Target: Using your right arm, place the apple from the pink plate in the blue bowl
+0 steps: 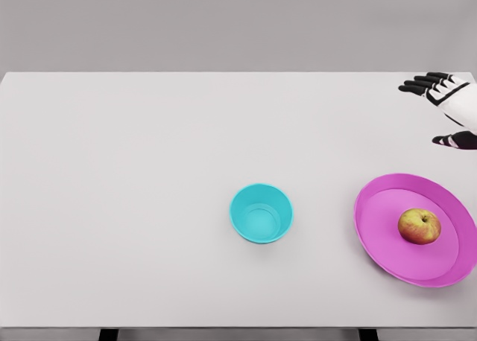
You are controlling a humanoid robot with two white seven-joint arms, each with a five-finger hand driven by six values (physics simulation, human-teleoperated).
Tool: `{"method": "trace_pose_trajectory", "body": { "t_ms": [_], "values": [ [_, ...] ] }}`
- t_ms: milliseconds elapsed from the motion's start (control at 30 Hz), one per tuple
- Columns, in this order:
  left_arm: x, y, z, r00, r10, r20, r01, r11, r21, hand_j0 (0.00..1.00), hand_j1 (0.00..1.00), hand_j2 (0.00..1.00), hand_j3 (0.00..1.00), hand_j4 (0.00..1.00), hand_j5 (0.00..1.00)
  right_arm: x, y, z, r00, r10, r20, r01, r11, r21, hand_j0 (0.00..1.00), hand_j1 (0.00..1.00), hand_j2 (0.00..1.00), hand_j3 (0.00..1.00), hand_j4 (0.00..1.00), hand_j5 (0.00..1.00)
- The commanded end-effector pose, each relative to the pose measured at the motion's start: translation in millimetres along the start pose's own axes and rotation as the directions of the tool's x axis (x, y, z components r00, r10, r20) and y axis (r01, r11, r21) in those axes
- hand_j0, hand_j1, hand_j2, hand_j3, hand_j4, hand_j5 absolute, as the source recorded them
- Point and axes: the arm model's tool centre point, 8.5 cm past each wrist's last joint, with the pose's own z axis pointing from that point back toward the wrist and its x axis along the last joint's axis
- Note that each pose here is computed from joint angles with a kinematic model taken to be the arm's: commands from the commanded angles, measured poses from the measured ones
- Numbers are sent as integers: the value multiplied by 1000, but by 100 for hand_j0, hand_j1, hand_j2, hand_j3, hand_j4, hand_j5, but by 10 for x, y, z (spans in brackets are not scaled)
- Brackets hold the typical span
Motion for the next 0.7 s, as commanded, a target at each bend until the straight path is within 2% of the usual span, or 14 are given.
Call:
{"method": "trace_pose_trajectory", "body": {
  "t_ms": [0,67,167,267,300,333,400,433,533,600,667],
  "values": [
    [0,0,0,1000,0,0,0,1000,0,100,100,100,100,100,100,0,-8,5,1000,-3,1,3,1000,-2,100,100,100,100,100,100],
    [0,0,0,1000,0,0,0,1000,0,100,100,100,100,100,100,106,-65,-42,999,6,37,-5,1000,-13,100,100,100,100,100,100],
    [0,0,0,1000,0,0,0,1000,0,100,100,100,100,100,100,158,-114,-20,998,22,55,-22,1000,-3,100,100,100,100,100,100],
    [0,0,0,1000,0,0,0,1000,0,100,100,100,100,100,100,163,-92,124,997,47,57,-52,995,85,100,100,100,100,100,100],
    [0,0,0,1000,0,0,0,1000,0,100,100,100,100,100,100,191,-149,160,994,83,74,-95,978,187,100,100,100,100,100,100],
    [0,0,0,1000,0,0,0,1000,0,100,100,100,100,100,100,188,-134,182,993,92,77,-108,963,247,100,100,100,100,100,100],
    [0,0,0,1000,0,0,0,1000,0,100,100,100,100,100,100,150,-149,219,992,109,68,-125,934,334,100,100,100,100,100,100],
    [0,0,0,1000,0,0,0,1000,0,100,100,100,100,100,100,141,-144,235,991,115,67,-132,914,383,100,100,100,100,100,100],
    [0,0,0,1000,0,0,0,1000,0,100,100,100,100,100,100,199,-119,247,988,123,91,-151,874,462,100,100,100,100,100,100],
    [0,0,0,1000,0,0,0,1000,0,100,100,100,100,100,100,227,-29,284,989,112,98,-146,855,498,100,100,100,100,100,100],
    [0,0,0,1000,0,0,0,1000,0,100,100,100,100,100,100,353,22,283,985,105,137,-161,841,516,100,100,100,100,100,100]
  ]
}}
